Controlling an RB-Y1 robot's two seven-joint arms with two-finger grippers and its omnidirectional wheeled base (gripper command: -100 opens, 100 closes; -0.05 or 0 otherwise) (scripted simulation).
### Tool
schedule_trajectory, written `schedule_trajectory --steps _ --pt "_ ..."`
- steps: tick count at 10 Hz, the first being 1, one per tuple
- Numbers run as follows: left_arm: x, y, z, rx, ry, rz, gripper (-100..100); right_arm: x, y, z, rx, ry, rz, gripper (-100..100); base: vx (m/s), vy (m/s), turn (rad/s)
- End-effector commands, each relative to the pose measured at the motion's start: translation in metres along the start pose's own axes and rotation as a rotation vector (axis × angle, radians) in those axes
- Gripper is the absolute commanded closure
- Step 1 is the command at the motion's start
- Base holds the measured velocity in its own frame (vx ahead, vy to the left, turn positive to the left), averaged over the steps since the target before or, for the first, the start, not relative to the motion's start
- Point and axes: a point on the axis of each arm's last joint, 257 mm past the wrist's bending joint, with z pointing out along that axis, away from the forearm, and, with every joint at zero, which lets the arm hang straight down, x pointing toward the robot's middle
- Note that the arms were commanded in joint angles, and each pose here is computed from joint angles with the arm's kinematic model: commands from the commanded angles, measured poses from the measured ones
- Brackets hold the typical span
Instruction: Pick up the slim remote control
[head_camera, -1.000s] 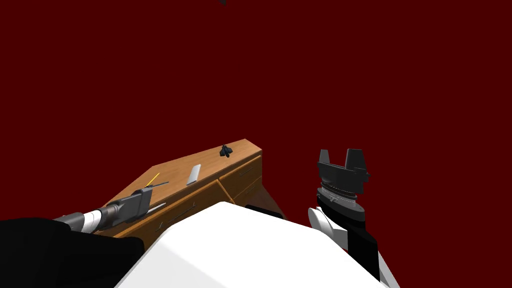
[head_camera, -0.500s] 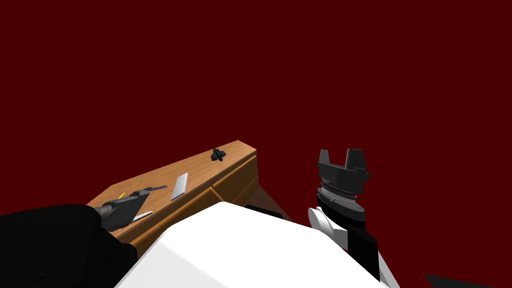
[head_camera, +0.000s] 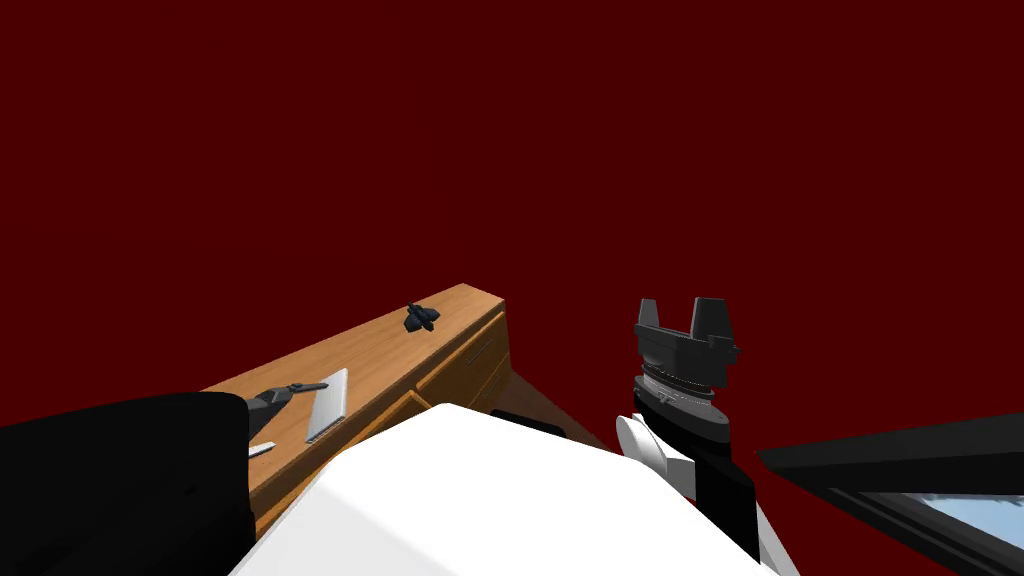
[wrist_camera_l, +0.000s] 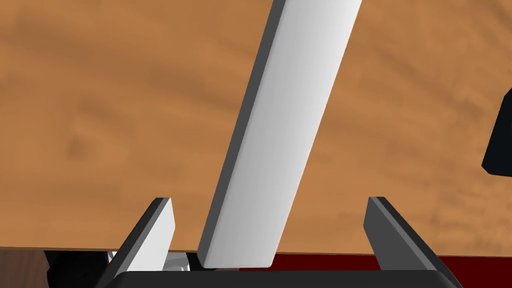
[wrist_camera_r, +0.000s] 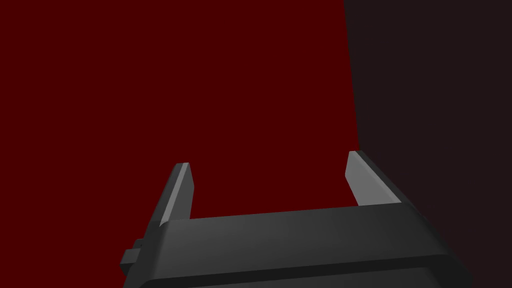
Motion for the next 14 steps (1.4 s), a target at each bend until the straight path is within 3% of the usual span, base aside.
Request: schedule_trajectory --steps 1,2,4,5,7,10,13,14 --pt "-0.001 -0.013 0.000 0.074 -0.023 0.090 -100 0.000 0.000 0.000 0.000 0.000 0.000 0 -0.041 0.075 -0.358" --pt "-0.001 -0.019 -0.002 0.090 -0.023 0.087 -100 0.000 0.000 0.000 0.000 0.000 0.000 0 -0.035 0.064 -0.266" --pt "-0.004 -0.034 -0.003 0.181 -0.063 0.185 -100 0.000 0.000 0.000 0.000 0.000 0.000 0 -0.015 0.068 -0.320" --pt "-0.004 -0.039 -0.005 0.197 -0.064 0.181 -100 0.000 0.000 0.000 0.000 0.000 0.000 0 -0.019 0.058 -0.131" --pt "-0.009 -0.056 -0.007 0.279 -0.111 0.255 -100 0.000 0.000 0.000 0.000 0.000 0.000 0 -0.016 0.049 -0.247" --pt "-0.013 -0.075 -0.014 0.348 -0.138 0.273 -100 0.000 0.000 0.000 0.000 0.000 0.000 0 -0.004 0.028 -0.109" --pt "-0.024 -0.102 -0.024 0.449 -0.197 0.301 -100 0.000 0.000 0.000 0.000 0.000 0.000 0 0.021 0.017 -0.124" --pt "-0.025 -0.097 -0.022 0.430 -0.188 0.297 -100 0.000 0.000 0.000 0.000 0.000 0.000 0 0.014 0.009 -0.016"
